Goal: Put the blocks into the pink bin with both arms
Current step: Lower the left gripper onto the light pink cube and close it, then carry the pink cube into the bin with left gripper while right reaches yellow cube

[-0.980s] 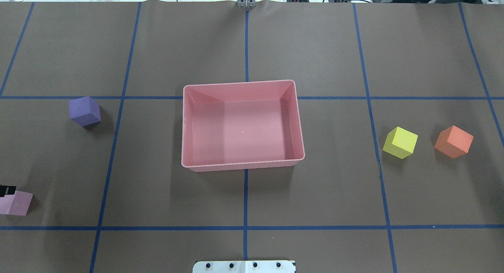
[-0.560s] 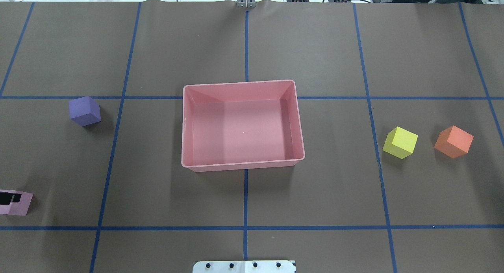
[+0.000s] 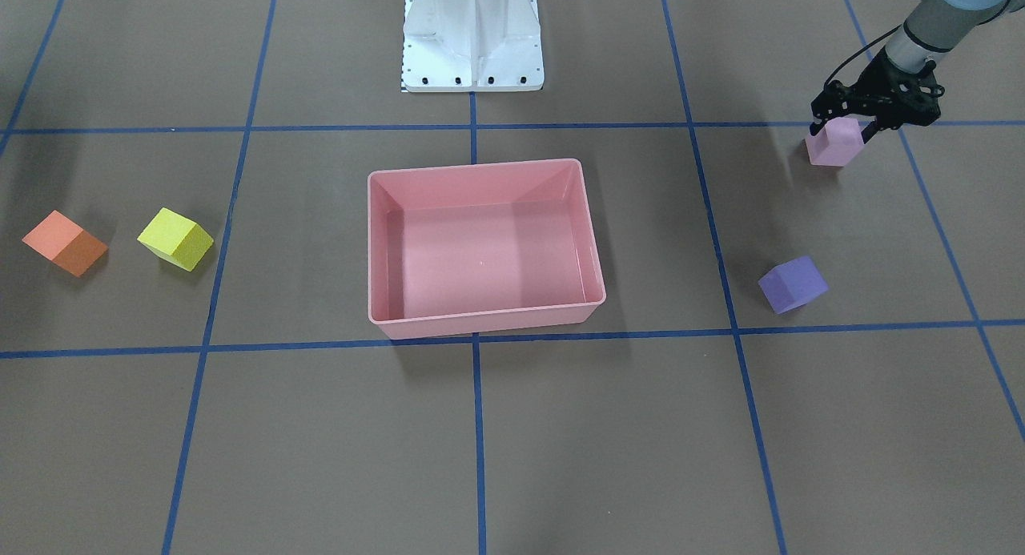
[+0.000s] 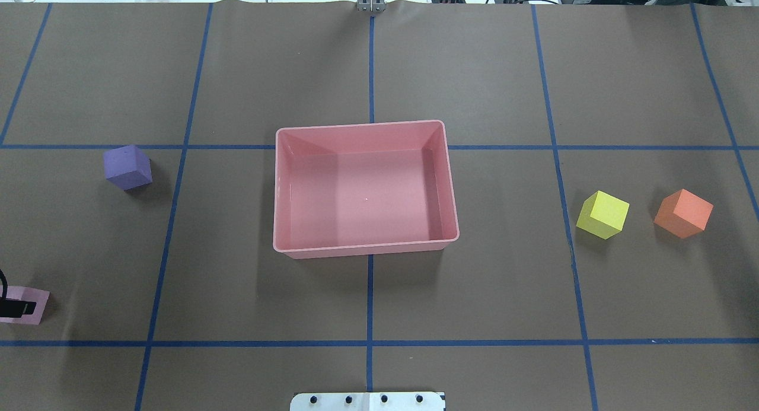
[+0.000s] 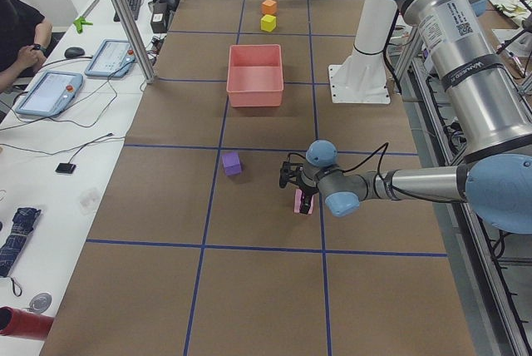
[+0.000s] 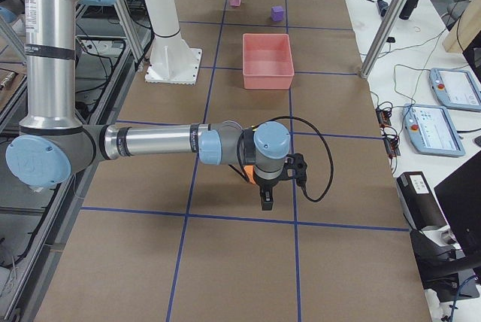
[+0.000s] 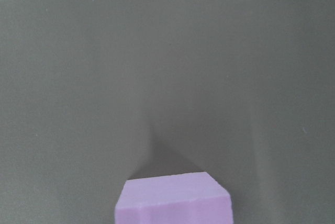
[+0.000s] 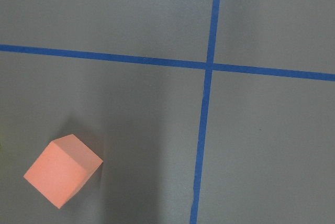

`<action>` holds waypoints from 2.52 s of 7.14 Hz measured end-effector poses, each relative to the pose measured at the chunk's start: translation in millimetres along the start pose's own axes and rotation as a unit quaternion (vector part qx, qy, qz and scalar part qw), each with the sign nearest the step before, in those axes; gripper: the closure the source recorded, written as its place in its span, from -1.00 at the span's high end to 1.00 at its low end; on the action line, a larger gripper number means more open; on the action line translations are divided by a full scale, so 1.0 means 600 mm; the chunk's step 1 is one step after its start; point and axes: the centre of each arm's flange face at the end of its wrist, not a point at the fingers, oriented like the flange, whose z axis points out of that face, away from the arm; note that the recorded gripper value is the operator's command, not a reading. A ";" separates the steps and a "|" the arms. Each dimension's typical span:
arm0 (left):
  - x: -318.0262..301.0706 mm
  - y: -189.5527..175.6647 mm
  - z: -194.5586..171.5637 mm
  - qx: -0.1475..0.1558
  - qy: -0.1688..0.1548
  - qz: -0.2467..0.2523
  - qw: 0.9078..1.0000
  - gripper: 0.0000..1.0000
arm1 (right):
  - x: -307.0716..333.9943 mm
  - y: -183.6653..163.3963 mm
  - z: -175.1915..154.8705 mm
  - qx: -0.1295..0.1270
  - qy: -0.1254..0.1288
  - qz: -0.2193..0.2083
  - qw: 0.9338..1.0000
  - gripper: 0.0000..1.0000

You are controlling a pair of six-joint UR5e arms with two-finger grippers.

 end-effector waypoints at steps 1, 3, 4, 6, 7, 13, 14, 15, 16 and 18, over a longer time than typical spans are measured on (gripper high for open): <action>0.000 0.000 0.003 -0.003 -0.004 -0.001 1.000 -0.99 | 0.000 0.000 0.000 0.000 -0.001 0.000 1.000 1.00; -0.001 -0.002 0.001 0.003 -0.009 -0.002 1.000 -1.00 | -0.002 -0.003 -0.002 0.001 -0.001 -0.001 1.000 1.00; 0.006 -0.005 -0.007 0.005 -0.004 -0.002 1.000 -1.00 | -0.005 -0.007 -0.005 0.004 0.000 -0.005 1.000 1.00; 0.030 -0.026 -0.062 0.003 0.039 -0.018 0.999 -1.00 | -0.025 -0.034 -0.026 0.017 0.004 -0.020 1.000 1.00; 0.045 -0.054 -0.097 0.002 0.059 -0.036 0.998 -1.00 | -0.034 -0.052 -0.034 0.022 0.004 -0.025 0.999 1.00; 0.406 -0.365 -0.283 0.025 0.116 -0.181 0.976 -1.00 | -0.218 -0.119 0.028 0.019 -0.036 0.058 0.997 1.00; 0.477 -0.394 -0.307 0.020 0.127 -0.205 0.970 -1.00 | -0.271 -0.120 0.057 0.023 -0.050 0.078 0.995 1.00; 0.537 -0.406 -0.320 0.013 0.137 -0.219 0.966 -1.00 | -0.319 -0.116 0.086 0.025 -0.061 0.101 0.993 1.00; 0.579 -0.415 -0.323 0.007 0.145 -0.228 0.963 -1.00 | -0.361 -0.107 0.117 0.023 -0.068 0.120 0.990 1.00; 0.639 -0.433 -0.310 0.016 0.145 -0.244 0.959 -1.00 | -0.428 -0.085 0.179 0.021 -0.057 0.143 0.988 1.00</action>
